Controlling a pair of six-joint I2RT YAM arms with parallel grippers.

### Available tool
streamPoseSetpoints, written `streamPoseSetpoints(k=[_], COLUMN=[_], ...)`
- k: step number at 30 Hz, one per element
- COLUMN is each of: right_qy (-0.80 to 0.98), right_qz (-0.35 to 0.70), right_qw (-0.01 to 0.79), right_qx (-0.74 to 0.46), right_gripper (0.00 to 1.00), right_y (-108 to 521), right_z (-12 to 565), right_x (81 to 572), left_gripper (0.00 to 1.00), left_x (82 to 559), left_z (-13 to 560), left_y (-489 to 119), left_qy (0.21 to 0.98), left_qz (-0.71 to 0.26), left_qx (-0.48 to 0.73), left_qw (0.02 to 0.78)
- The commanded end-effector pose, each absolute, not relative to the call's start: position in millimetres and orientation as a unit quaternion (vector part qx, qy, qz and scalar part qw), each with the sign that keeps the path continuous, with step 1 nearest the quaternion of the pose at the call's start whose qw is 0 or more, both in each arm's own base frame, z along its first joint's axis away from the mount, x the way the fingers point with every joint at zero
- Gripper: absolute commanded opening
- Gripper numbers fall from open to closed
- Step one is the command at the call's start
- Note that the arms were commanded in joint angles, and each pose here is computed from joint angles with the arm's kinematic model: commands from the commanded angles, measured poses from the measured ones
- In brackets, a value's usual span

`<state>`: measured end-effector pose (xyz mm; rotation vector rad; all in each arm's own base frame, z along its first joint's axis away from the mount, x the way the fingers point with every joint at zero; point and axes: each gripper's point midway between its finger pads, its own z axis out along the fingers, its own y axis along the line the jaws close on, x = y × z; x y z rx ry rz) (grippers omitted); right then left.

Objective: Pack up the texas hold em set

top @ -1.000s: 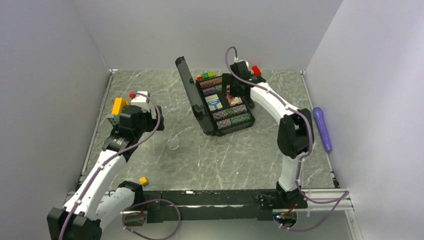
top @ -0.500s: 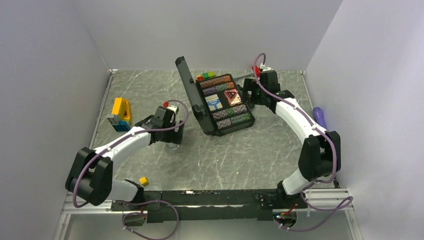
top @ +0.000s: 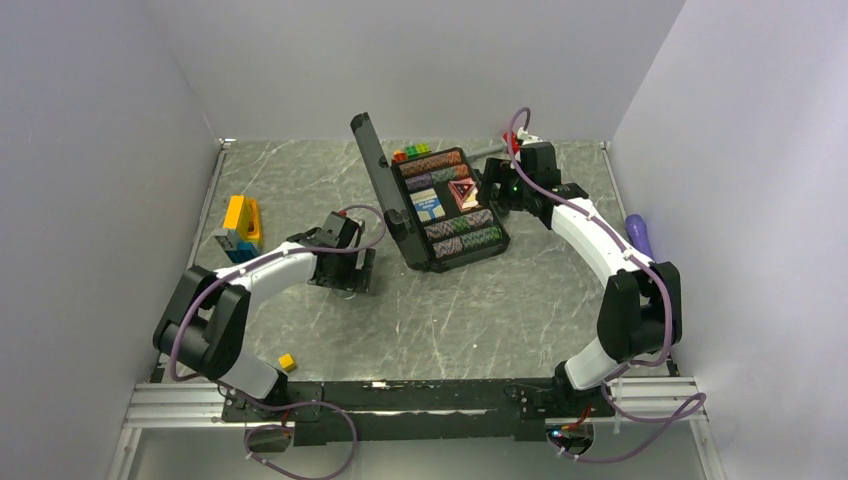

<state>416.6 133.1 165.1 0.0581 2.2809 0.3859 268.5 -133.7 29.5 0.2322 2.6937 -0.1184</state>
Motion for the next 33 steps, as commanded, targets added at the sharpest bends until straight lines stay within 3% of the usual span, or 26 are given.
streamPoseSetpoints(k=[1,14,24,30,33], right_qy=[0.888,0.887,0.885,0.882,0.881], right_qz=[0.175,0.176,0.178,0.193,0.195], right_qw=[0.424,0.425,0.43,0.429,0.431], right_qx=[0.023,0.022,0.02,0.008,0.001], right_gripper=[0.93,0.91,0.91,0.91,0.91], right_y=[139,139,138,143,143], right_z=[180,180,186,188,190], right_x=[423,422,419,413,406], left_gripper=[0.99,0.87,0.58,0.3,0.29], left_x=[274,267,263,268,270], left_z=[33,13,8,29,46], left_y=[-143,-143,-138,-136,-137], left_qy=[0.973,0.981,0.984,0.976,0.966], left_qz=[-0.056,-0.065,-0.053,-0.055,-0.058], left_qx=[0.083,0.064,0.062,0.068,0.078], left_qw=[0.207,0.17,0.161,0.202,0.239])
